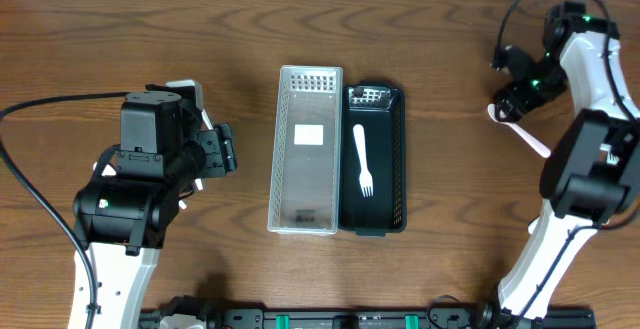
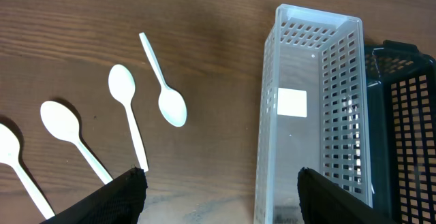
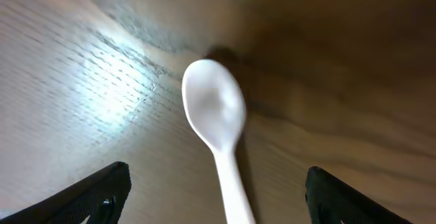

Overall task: Pack container
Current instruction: 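Move the right gripper to a white spoon and grasp it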

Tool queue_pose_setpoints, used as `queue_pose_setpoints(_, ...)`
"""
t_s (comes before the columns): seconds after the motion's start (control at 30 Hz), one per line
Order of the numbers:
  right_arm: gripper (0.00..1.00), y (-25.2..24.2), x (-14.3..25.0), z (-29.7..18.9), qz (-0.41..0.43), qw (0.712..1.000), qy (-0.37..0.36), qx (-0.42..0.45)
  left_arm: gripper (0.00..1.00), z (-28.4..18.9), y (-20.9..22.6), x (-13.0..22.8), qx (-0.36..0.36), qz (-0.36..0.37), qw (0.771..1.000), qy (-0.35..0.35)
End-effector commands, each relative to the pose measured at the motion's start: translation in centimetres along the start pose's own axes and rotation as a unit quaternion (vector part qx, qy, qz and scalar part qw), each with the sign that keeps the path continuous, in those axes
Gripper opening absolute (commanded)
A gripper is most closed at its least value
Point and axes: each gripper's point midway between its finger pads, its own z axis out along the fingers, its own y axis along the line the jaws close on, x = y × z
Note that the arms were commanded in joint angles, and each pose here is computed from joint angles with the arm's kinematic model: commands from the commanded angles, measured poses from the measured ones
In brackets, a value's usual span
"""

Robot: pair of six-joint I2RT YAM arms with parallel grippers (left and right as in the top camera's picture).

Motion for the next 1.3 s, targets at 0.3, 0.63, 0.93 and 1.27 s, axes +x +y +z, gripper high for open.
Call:
queue_pose_setpoints(0.3,0.82,0.1,0.7,2.8,0.007,0.999,0.023,-0.025,0.73,-0.2,0.1,-0.3,-0.005,0.002,1.000,-0.005)
queue_pose_setpoints(0.63,0.83,0.6,1.2,3.4,0.029,0.998,0.032,-0.033,0.73,-0.2,0.1,-0.3,-0.005,0.002,1.000,-0.004)
queue_pose_setpoints(0.93,0.82,0.0,2.3,4.6,0.059,0.997,0.058,-0.009,0.73,-0.2,0.2,0.2,-0.007,0.002,1.000,0.005)
queue_pose_setpoints(1.27,0.77,-0.5,2.8,5.0,0.076,0.994,0.072,0.013,0.73,-0.2,0.2,0.2,-0.007,0.002,1.000,0.005)
